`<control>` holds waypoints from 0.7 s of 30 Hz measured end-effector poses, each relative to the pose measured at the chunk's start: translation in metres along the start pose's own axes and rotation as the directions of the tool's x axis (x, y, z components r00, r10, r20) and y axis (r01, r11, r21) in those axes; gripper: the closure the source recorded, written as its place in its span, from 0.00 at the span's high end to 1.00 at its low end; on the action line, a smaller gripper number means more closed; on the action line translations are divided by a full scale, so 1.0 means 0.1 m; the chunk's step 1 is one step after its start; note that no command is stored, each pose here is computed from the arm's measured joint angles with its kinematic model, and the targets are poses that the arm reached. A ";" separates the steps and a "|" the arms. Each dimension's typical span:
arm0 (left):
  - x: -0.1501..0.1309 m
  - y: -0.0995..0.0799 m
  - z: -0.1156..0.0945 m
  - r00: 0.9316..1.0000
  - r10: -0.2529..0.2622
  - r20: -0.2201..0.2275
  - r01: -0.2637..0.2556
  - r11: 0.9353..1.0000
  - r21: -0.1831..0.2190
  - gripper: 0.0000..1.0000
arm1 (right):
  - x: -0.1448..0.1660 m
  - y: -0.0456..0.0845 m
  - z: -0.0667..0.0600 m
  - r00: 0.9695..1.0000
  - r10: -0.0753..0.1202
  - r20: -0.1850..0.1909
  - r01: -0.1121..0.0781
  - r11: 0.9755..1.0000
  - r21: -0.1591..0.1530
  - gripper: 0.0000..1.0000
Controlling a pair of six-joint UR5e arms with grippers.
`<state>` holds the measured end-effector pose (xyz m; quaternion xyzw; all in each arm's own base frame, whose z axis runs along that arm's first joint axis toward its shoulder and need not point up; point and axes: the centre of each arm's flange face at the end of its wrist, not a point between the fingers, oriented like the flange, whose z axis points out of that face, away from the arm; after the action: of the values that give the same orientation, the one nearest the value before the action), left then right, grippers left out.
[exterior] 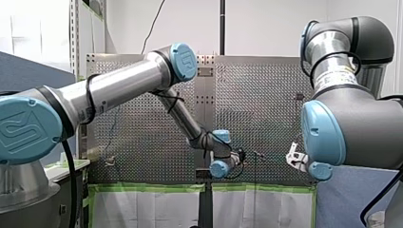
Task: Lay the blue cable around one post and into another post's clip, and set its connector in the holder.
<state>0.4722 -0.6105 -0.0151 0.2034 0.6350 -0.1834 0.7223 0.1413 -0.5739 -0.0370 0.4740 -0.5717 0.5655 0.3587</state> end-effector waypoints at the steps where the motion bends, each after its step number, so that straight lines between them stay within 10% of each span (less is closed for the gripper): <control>1: -0.03 -0.05 0.00 1.000 -0.009 0.006 0.009 1.000 0.003 0.00 | 0.02 0.03 0.00 1.000 0.001 -0.001 -0.001 1.000 -0.004 0.00; 12: -0.09 -0.37 -0.10 0.997 -0.075 -0.001 0.075 0.997 0.015 0.00 | 0.21 0.28 0.06 0.999 0.020 -0.029 -0.021 0.999 -0.041 0.00; 21: -0.09 -0.45 -0.14 0.997 -0.077 -0.004 0.077 0.997 0.021 0.00 | 0.33 0.37 0.21 1.000 0.025 -0.018 -0.025 1.000 -0.008 0.00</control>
<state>0.4358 -0.6414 -0.0104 0.1866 0.6416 -0.2176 0.7114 0.0993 -0.6028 -0.0191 0.4602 -0.5769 0.5717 0.3586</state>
